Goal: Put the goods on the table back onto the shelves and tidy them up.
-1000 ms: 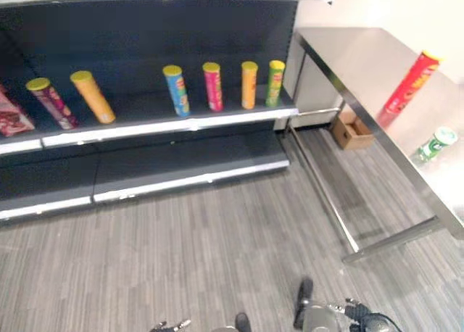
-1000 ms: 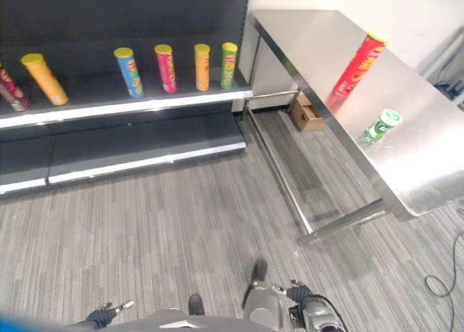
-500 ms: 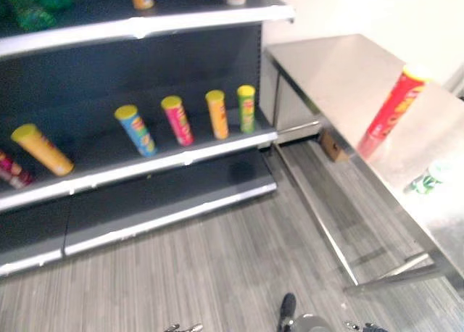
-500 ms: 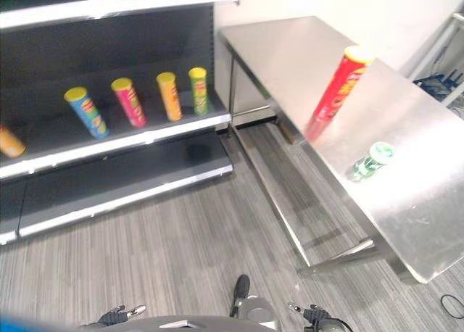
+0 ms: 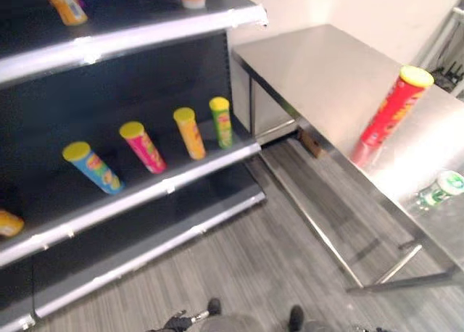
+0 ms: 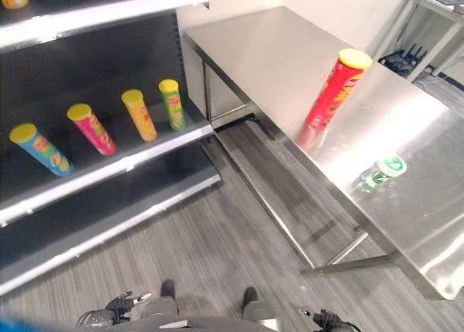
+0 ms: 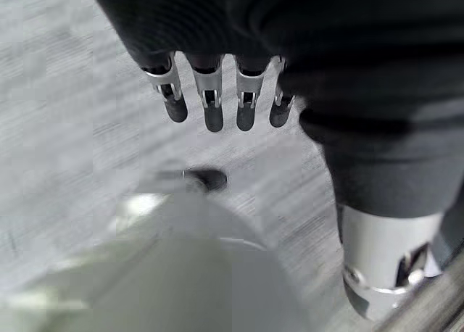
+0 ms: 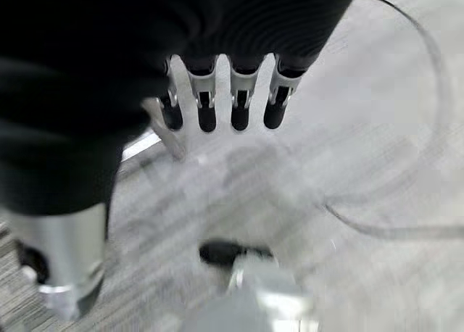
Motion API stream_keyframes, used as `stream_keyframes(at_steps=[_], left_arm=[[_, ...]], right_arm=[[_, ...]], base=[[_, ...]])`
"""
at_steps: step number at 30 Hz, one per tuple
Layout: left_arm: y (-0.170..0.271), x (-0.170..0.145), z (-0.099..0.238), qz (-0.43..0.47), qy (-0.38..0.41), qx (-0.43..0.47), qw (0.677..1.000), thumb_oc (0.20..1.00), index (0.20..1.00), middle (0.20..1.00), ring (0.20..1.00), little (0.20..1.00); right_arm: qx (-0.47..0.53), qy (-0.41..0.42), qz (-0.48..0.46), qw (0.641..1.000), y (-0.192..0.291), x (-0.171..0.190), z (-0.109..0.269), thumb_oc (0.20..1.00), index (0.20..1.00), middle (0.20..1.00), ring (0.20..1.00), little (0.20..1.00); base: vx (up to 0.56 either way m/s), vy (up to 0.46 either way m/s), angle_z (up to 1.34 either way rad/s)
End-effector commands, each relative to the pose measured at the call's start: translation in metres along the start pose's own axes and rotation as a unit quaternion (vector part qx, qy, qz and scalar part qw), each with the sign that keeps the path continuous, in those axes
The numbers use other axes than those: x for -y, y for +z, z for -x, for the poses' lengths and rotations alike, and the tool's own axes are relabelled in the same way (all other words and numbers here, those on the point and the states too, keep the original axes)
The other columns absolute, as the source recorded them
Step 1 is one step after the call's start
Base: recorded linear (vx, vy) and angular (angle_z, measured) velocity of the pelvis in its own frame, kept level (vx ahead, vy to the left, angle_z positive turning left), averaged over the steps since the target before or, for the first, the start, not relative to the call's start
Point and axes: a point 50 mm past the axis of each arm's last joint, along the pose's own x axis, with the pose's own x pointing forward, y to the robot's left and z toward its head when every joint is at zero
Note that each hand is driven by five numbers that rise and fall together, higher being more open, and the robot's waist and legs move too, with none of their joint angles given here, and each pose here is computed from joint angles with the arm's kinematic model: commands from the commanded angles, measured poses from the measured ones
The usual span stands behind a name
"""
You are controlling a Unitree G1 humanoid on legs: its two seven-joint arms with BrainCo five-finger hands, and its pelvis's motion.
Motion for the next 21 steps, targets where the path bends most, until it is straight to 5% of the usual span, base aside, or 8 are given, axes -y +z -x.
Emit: stream_keyframes(at_steps=[1,6,11,18,19,21], left_arm=[[0.000,-0.004,0.001,0.008,0.009,0.008,1.000,1.000,1.000,1.000,1.000,1.000],[-0.005,-0.011,0.002,-0.007,0.015,0.000,1.000,1.000,1.000,1.000,1.000,1.000],[-0.005,-0.025,0.003,0.000,0.034,0.001,0.999,1.000,1.000,1.000,1.000,1.000],[-0.012,-0.027,0.005,-0.021,0.035,-0.005,0.999,1.000,1.000,1.000,1.000,1.000],[-0.016,-0.022,0.006,-0.014,0.032,-0.008,0.999,1.000,1.000,1.000,1.000,1.000],[-0.016,-0.019,0.005,-0.010,0.031,-0.005,0.999,1.000,1.000,1.000,1.000,1.000]], right_arm=[[0.016,-0.019,-0.002,1.000,0.014,0.014,-0.001,1.000,1.000,1.000,1.000,1.000],[0.002,-0.020,-0.017,1.000,0.009,0.012,-0.001,1.000,1.000,1.000,1.000,1.000],[-0.007,-0.077,-0.138,0.987,0.000,0.044,0.002,1.000,1.000,1.000,1.000,1.000],[0.017,-0.244,-0.250,0.937,-0.022,0.150,0.032,1.000,1.000,1.000,1.000,1.000],[0.170,-0.352,-0.214,0.895,0.034,0.221,0.076,1.000,1.000,1.000,1.000,1.000],[0.241,-0.379,-0.172,0.877,0.062,0.232,0.096,1.000,1.000,1.000,1.000,1.000]], base=[[0.02,0.192,-0.64],[0.02,0.298,-0.56],[0.01,0.191,-0.39],[0.05,0.055,-0.07],[0.06,0.010,-0.07],[0.03,-0.002,-0.08]])
